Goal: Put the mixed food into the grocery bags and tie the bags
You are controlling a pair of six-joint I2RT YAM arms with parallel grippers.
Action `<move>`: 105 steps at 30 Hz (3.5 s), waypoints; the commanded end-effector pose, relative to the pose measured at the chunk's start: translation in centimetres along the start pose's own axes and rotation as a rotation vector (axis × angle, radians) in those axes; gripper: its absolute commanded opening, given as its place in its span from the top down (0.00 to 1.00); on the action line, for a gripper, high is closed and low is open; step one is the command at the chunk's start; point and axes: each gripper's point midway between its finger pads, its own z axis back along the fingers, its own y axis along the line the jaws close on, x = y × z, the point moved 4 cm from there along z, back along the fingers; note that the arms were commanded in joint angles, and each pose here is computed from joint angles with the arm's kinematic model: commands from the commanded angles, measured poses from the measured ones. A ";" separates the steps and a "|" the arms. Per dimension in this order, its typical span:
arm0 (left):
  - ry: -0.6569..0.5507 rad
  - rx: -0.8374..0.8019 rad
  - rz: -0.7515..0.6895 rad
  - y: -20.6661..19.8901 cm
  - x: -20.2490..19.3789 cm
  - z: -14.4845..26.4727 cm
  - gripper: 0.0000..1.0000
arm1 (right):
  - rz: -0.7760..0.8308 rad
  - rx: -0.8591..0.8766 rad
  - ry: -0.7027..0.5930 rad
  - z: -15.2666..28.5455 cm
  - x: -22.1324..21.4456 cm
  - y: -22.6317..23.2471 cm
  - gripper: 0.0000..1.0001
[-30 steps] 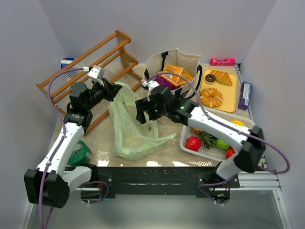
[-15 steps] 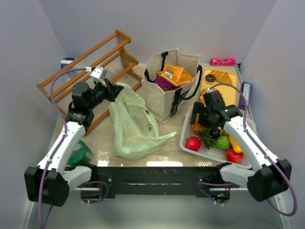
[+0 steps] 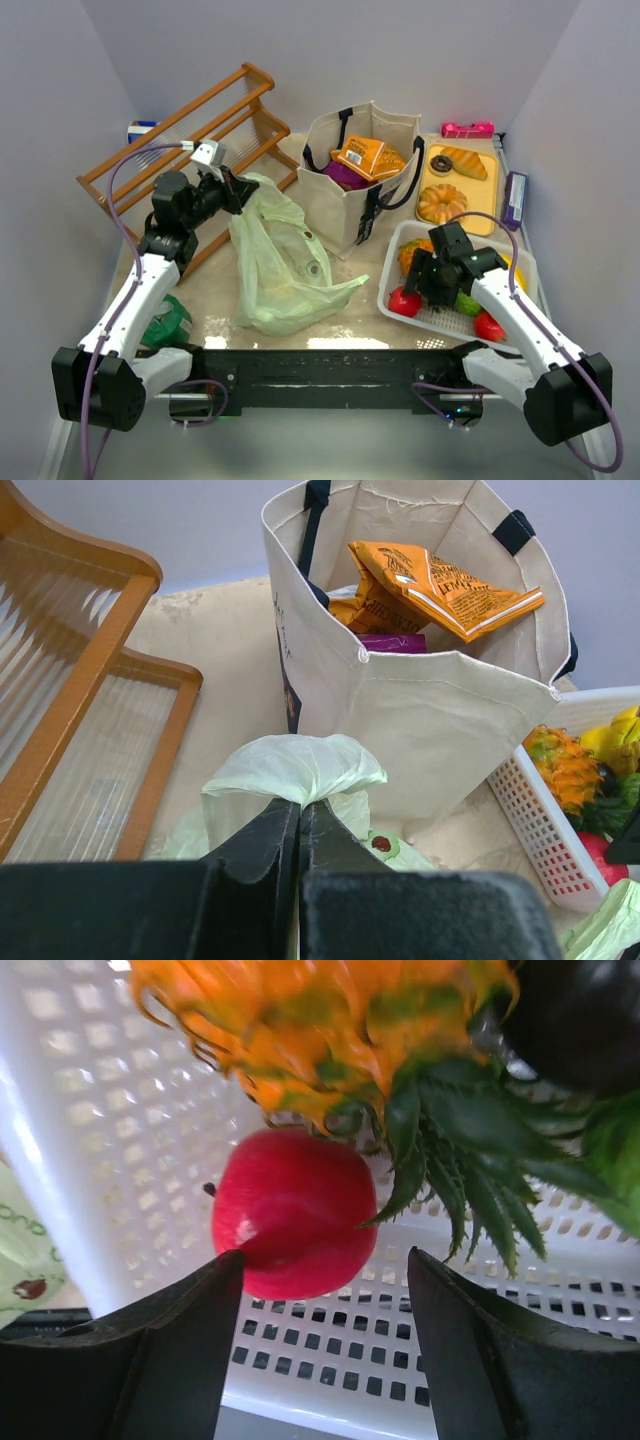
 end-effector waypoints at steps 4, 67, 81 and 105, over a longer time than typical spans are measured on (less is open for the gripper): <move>-0.035 -0.009 -0.034 -0.3 1.2 -0.2 1.00 | -0.071 0.125 0.052 -1.6 -0.8 1.8 0.26; -0.046 -0.016 -0.043 -0.6 1.4 0.1 1.00 | 0.582 0.520 -0.252 -1.2 -2.7 30.5 0.27; -0.050 -0.020 -0.047 -0.7 1.5 0.1 1.00 | 0.590 0.526 -0.335 3.5 -1.3 28.2 0.01; -0.035 -0.049 -0.026 -1.1 1.1 -0.2 1.00 | -0.104 -0.305 -0.368 4.5 10.3 -5.0 0.34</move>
